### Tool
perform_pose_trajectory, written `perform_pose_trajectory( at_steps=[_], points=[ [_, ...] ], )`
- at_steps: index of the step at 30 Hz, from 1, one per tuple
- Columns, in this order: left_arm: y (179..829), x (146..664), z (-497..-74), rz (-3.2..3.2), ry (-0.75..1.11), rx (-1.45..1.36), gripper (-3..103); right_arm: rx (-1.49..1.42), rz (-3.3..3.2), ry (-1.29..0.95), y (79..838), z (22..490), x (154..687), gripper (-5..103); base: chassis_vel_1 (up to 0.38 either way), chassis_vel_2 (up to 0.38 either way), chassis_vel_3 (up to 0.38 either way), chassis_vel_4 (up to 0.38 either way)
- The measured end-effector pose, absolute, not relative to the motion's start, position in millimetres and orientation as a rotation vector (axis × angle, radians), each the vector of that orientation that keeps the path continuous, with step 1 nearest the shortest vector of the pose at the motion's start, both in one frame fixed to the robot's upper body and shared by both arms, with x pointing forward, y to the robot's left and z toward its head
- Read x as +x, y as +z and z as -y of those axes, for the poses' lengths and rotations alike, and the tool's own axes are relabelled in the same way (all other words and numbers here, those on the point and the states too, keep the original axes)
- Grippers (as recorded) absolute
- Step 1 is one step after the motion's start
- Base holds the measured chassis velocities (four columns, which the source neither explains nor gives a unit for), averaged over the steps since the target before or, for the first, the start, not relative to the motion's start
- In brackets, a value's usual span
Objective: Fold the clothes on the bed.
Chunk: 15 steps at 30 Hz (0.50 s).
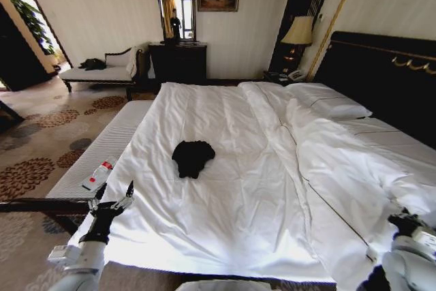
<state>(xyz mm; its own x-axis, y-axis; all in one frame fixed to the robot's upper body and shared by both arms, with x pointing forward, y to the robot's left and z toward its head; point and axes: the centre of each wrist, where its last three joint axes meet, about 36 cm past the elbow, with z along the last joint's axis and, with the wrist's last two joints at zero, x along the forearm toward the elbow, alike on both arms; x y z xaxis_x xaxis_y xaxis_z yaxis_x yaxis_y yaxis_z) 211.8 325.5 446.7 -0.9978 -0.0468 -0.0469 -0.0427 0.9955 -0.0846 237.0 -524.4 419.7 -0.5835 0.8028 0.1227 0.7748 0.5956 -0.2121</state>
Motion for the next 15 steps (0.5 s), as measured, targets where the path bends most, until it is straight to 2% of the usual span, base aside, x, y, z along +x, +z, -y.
perform_pose_trajectory(
  at_steps=[10,15],
  points=[
    [444.8,211.2,-318.5,-3.095,-0.122,-0.066,98,-1.438,2.517,0.222,402.0,562.4,207.7,3,0.000,0.000,0.000,0.000],
    [444.6,212.4,-322.1,-3.096,-0.113,-0.070,98,-1.518,2.451,0.211,391.5,566.9,190.8,3,0.000,0.000,0.000,0.000]
  ],
)
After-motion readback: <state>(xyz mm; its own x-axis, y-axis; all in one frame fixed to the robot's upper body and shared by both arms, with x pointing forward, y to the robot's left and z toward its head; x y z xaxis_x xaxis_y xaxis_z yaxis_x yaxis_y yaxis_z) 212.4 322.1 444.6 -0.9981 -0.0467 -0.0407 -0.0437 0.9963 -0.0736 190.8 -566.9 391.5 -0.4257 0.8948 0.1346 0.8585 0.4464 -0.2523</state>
